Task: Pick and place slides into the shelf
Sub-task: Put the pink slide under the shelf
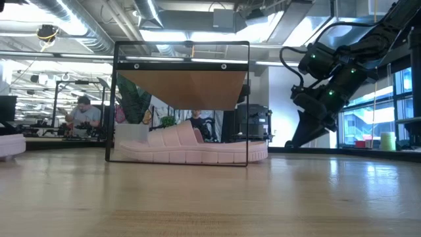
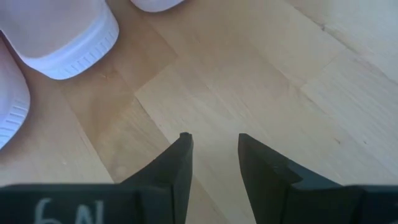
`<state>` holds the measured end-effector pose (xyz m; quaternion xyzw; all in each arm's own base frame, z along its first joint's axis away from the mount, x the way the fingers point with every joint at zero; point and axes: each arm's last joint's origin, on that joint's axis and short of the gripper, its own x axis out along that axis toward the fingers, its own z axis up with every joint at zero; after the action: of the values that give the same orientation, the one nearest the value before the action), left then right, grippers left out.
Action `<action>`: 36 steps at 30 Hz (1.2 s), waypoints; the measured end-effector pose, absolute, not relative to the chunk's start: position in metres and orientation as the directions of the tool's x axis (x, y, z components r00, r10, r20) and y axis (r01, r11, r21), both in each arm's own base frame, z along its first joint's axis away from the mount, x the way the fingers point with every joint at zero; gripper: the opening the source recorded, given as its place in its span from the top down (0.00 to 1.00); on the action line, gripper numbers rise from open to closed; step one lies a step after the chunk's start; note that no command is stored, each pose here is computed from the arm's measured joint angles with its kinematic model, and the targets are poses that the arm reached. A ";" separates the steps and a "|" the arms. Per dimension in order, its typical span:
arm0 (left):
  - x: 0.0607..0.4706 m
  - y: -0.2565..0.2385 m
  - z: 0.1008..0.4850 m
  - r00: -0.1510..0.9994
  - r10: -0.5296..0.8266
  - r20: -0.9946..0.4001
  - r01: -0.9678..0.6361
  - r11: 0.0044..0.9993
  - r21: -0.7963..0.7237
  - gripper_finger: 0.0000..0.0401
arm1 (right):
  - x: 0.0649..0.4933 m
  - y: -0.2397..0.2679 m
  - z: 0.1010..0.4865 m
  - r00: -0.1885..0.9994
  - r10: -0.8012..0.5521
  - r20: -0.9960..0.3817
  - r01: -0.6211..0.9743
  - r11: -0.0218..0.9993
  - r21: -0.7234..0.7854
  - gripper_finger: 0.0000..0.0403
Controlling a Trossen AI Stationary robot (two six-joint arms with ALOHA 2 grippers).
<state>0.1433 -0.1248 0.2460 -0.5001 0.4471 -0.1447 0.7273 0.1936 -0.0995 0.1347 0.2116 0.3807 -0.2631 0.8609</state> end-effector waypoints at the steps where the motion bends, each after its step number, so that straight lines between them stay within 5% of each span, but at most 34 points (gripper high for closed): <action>1: 0.143 -0.126 0.245 0.559 -0.652 -0.512 -0.228 0.473 -0.851 0.56 | 0.194 -0.100 0.135 0.574 -0.293 -0.765 0.613 0.772 0.165 0.68; 10: 0.136 -0.123 0.228 0.459 -0.606 -0.649 -0.353 0.546 -0.760 0.56 | 0.194 -0.100 0.135 0.579 -0.293 -0.761 0.620 0.764 0.178 0.68; 31: 0.140 -0.097 0.199 0.296 -0.686 -0.665 -0.454 0.511 -0.730 0.56 | 0.197 -0.101 0.138 0.607 -0.307 -0.733 0.617 0.763 0.192 0.68; 36: 0.128 -0.085 0.187 0.143 -0.638 -0.756 -0.587 0.560 -0.584 0.56 | 0.197 -0.101 0.138 0.609 -0.308 -0.730 0.617 0.763 0.193 0.68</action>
<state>0.1278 -0.0852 0.1873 -0.4684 0.6541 -0.0215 0.5936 0.1974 -0.1012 0.1384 0.2190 0.3528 -0.2661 0.8699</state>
